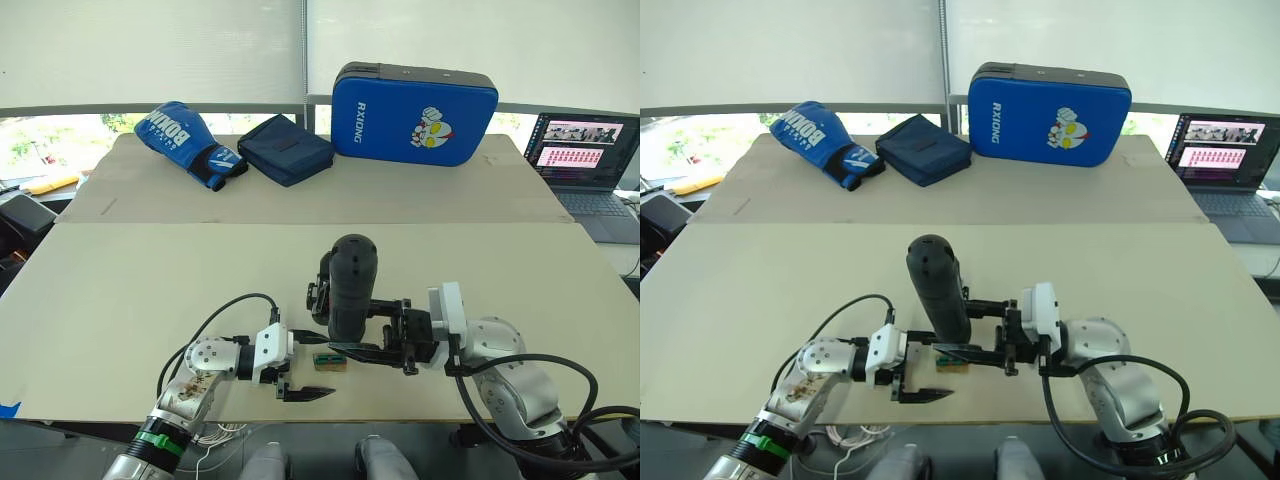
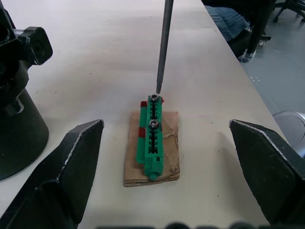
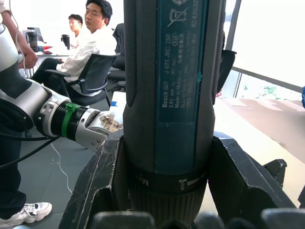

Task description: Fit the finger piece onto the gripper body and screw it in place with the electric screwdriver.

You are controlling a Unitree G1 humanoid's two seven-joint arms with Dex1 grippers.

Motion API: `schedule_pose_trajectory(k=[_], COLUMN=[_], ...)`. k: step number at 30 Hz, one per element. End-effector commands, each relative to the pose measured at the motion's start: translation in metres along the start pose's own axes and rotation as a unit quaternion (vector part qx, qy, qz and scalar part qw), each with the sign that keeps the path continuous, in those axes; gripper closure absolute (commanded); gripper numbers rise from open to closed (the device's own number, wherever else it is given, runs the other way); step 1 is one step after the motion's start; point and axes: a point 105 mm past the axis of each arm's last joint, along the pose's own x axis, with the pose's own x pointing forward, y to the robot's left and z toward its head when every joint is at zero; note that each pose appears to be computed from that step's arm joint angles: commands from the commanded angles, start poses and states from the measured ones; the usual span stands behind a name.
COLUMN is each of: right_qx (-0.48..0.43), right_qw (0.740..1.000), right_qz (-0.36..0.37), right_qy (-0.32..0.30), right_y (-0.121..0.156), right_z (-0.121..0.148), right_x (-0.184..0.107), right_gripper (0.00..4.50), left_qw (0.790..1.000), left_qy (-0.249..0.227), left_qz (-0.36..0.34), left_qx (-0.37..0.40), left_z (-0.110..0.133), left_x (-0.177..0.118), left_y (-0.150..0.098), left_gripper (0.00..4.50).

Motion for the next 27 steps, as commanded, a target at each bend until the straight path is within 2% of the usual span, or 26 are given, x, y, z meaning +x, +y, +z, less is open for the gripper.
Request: schedule_pose_trajectory(k=[1,27], right_qx=[-0.031,-0.021], right_qw=[0.999,1.000], right_qz=[0.009,0.012], right_qy=[-0.023,-0.017], right_y=[0.0019,-0.0003], right_z=[0.0125,0.0110], right_x=[0.0020,-0.0004], right_gripper=[2.60,2.60], left_qw=[1.000,1.000], left_qy=[0.011,0.008], left_qz=[-0.014,-0.012], left_qx=[-0.023,-0.027], left_z=[-0.0116,-0.0114], left_x=[0.0061,0.0084], left_y=[-0.0115,-0.0145], left_gripper=[0.00,0.00])
